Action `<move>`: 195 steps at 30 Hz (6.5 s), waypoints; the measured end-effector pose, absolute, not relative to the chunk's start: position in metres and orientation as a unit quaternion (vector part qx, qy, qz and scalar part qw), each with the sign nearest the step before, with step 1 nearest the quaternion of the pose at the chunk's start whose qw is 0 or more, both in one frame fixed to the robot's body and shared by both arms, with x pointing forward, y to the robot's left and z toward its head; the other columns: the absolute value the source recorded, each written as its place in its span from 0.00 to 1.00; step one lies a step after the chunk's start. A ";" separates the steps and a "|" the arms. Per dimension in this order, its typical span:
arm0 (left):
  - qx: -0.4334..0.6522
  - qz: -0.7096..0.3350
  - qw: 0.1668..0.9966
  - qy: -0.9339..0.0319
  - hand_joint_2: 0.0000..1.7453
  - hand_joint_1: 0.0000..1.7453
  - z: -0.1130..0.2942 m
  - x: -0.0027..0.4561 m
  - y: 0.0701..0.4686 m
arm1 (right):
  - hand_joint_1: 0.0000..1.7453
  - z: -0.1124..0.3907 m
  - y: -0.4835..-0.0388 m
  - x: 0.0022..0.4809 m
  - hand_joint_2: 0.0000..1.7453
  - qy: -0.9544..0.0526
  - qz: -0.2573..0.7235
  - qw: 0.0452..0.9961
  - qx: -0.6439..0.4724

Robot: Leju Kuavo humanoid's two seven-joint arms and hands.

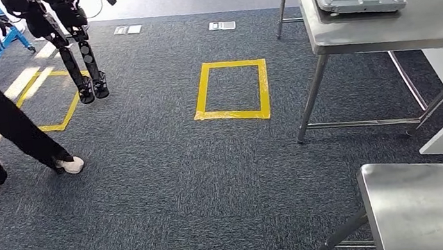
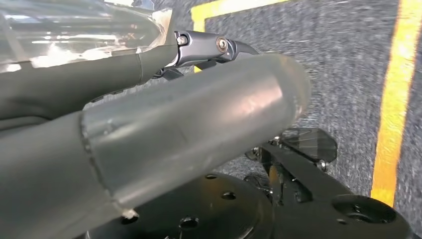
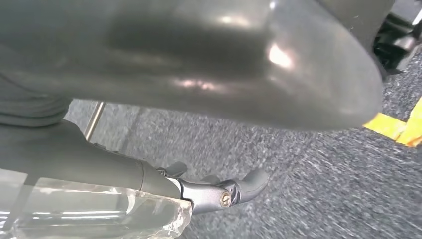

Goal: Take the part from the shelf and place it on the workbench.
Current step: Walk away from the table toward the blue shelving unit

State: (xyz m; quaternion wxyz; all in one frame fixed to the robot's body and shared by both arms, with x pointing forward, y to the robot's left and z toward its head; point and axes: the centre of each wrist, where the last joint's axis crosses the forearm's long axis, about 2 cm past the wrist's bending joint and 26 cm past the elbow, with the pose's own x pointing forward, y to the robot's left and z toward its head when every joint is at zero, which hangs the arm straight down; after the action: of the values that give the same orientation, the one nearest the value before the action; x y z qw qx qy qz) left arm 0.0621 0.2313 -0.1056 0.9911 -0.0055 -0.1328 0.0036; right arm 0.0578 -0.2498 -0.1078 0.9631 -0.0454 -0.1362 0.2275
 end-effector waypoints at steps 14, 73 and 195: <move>-0.006 -0.003 0.990 -0.139 0.00 0.00 -0.105 0.066 0.231 | 0.00 -0.108 -0.250 0.059 0.00 -0.137 0.226 0.963 -0.046; -0.004 -0.012 0.990 -0.140 0.00 0.00 -0.105 0.066 0.232 | 0.00 -0.107 -0.250 0.061 0.00 -0.143 0.225 0.963 -0.045; 0.009 -0.005 0.987 -0.160 0.00 0.00 -0.106 0.063 0.239 | 0.00 -0.107 -0.246 0.062 0.00 -0.151 0.268 0.951 -0.033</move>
State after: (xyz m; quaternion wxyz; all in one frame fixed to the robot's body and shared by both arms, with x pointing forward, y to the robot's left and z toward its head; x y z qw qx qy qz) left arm 0.0628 0.2393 -0.1063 0.9870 0.0095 -0.1604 -0.0049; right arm 0.0615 -0.2464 -0.1071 0.9509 -0.0325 -0.1509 0.2684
